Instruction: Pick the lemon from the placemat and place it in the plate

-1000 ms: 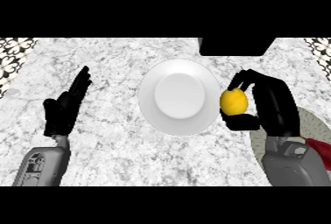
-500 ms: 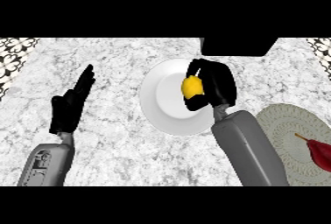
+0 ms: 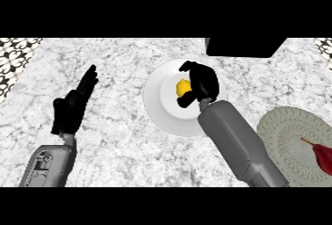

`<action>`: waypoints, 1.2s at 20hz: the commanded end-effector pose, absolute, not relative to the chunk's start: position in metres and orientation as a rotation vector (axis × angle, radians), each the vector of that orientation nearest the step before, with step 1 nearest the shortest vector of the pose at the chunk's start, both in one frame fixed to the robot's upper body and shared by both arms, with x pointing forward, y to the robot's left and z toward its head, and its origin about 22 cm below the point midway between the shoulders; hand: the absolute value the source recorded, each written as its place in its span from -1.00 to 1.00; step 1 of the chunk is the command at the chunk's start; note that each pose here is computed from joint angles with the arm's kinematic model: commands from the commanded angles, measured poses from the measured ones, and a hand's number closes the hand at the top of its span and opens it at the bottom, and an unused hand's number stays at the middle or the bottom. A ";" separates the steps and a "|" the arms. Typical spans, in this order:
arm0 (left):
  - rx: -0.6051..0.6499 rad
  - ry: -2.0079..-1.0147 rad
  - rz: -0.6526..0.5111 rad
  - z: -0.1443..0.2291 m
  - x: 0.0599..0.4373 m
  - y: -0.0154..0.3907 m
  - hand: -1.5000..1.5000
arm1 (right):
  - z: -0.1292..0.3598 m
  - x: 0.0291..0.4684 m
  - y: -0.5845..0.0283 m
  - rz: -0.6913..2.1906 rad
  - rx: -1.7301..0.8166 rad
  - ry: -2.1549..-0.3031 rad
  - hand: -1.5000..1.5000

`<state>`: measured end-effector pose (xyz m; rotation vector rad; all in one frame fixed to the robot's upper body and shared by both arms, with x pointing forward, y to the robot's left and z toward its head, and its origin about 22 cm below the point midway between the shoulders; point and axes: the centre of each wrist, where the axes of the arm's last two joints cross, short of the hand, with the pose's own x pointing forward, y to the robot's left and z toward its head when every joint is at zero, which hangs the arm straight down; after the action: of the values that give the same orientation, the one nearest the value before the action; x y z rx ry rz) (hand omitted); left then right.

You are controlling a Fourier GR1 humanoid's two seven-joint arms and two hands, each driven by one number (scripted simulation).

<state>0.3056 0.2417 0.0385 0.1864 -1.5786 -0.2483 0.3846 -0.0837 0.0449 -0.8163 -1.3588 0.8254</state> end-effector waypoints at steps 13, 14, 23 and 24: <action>0.193 -1.578 -0.228 0.043 0.309 0.240 0.00 | 0.029 0.390 -0.095 0.276 -0.554 -1.601 -1.00; 0.220 -1.560 -0.214 0.036 0.312 0.254 0.00 | 0.036 0.392 -0.100 0.242 -0.534 -1.619 -1.00; 0.222 -1.539 -0.208 0.037 0.299 0.261 0.00 | 0.015 0.357 -0.213 0.029 -0.587 -1.622 -1.00; 0.251 -1.544 -0.195 0.023 0.302 0.263 0.00 | 0.027 0.354 -0.228 0.031 -0.550 -1.627 -1.00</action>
<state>0.3037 0.2614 0.0334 0.2260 -1.5449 -0.2075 0.3748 -0.1763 0.0249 -0.5576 -1.6054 0.0720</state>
